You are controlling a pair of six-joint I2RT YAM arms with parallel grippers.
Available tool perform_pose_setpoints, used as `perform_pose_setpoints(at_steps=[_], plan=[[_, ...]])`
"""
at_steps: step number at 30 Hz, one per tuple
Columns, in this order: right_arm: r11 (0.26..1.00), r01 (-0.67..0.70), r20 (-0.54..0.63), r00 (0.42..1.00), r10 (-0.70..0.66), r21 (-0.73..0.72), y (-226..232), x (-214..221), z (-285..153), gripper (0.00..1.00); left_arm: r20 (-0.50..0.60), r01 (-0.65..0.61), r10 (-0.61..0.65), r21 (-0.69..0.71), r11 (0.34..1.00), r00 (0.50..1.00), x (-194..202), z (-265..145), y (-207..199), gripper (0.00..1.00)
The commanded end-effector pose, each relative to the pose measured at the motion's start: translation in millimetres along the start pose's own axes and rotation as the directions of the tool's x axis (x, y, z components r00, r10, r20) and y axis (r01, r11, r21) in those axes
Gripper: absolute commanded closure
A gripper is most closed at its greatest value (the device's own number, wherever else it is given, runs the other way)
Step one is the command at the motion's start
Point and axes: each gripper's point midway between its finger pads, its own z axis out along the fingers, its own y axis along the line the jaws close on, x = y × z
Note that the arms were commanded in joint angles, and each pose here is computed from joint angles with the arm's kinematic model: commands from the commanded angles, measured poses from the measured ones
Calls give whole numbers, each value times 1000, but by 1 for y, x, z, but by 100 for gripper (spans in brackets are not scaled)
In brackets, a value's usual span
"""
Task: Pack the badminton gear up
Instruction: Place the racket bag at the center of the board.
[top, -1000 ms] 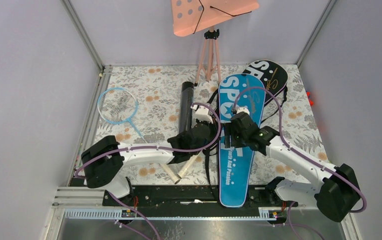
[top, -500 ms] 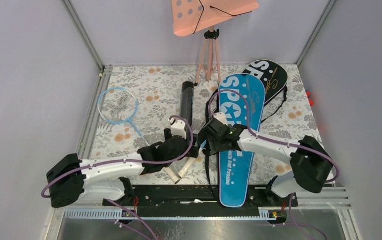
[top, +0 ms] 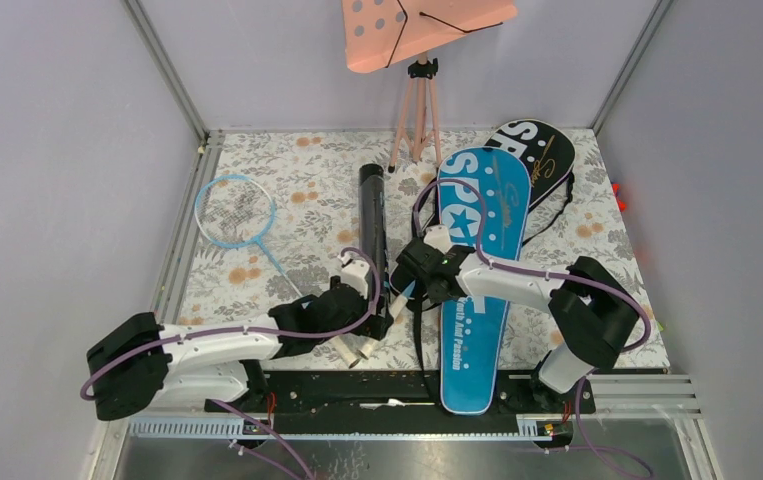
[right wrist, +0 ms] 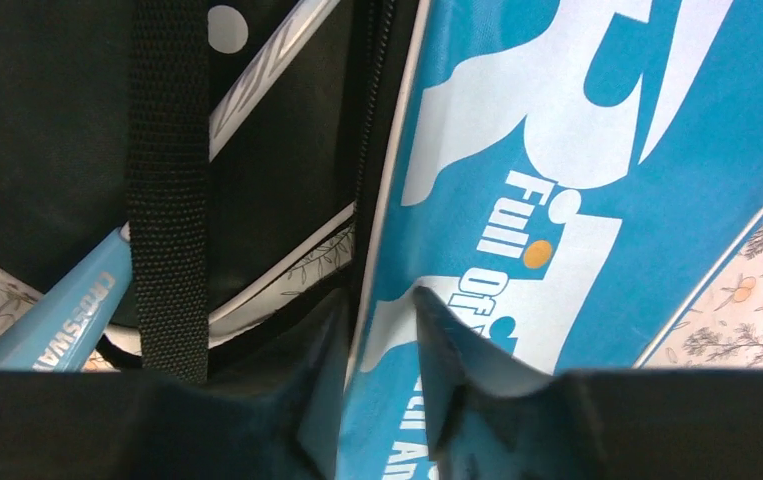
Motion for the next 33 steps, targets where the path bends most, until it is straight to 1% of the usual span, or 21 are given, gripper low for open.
perform_pose_setpoints(at_steps=[1, 3, 4, 5, 11, 15, 17, 20, 21, 22, 25, 26, 27, 30, 32, 33], plan=[[998, -37, 56, 998, 34, 58, -10, -13, -7, 75, -20, -18, 19, 68, 998, 1000, -8, 6, -22, 16], [998, -41, 65, 997, 38, 49, -10, -14, -9, 92, -31, -34, 36, 73, 997, 999, -8, 9, -26, 18], [998, -45, 71, 997, 43, 34, -9, -16, -12, 97, -30, -40, 43, 77, 996, 999, -10, 10, -28, 19], [999, -49, 76, 996, 48, 9, -7, -16, -15, 100, -28, -46, 49, 82, 996, 998, -12, 11, -31, 20], [975, -85, 133, 985, 114, -205, 14, -28, -41, 100, -18, -80, 82, 110, 991, 996, -20, 16, -46, 25], [931, -111, 217, 956, 195, -349, 18, -42, -72, 100, -42, -88, 92, 94, 992, 995, -15, 23, -45, 27], [909, -115, 247, 942, 228, -400, 17, -47, -84, 100, -54, -90, 95, 97, 991, 994, -12, 27, -46, 31], [876, -119, 266, 926, 268, -468, 17, -49, -97, 100, -73, -93, 104, 140, 986, 992, -8, 28, -54, 46], [870, -122, 267, 923, 276, -477, 17, -49, -99, 100, -81, -92, 105, 159, 983, 991, -6, 28, -57, 52], [869, -122, 268, 923, 277, -479, 16, -48, -99, 100, -83, -91, 106, 167, 982, 991, -6, 29, -59, 61], [861, -145, 261, 917, 302, -488, 16, -47, -95, 100, -73, -73, 87, 171, 983, 994, -9, 28, -62, 98], [848, -156, 254, 913, 320, -506, 17, -47, -93, 100, -63, -66, 78, 168, 984, 995, -12, 27, -62, 100], [828, -160, 247, 909, 336, -537, 20, -46, -92, 100, -49, -59, 68, 173, 983, 996, -16, 26, -63, 100], [726, -172, 216, 887, 408, -666, 28, -47, -96, 100, 23, -26, 22, 191, 981, 999, -34, 18, -68, 100], [652, -159, 226, 856, 465, -741, 30, -55, -104, 100, 84, -10, -7, 199, 980, 996, -51, 7, -70, 100], [611, -131, 233, 846, 479, -780, 33, -57, -111, 100, 116, -5, -20, 209, 978, 993, -59, -1, -71, 100]])
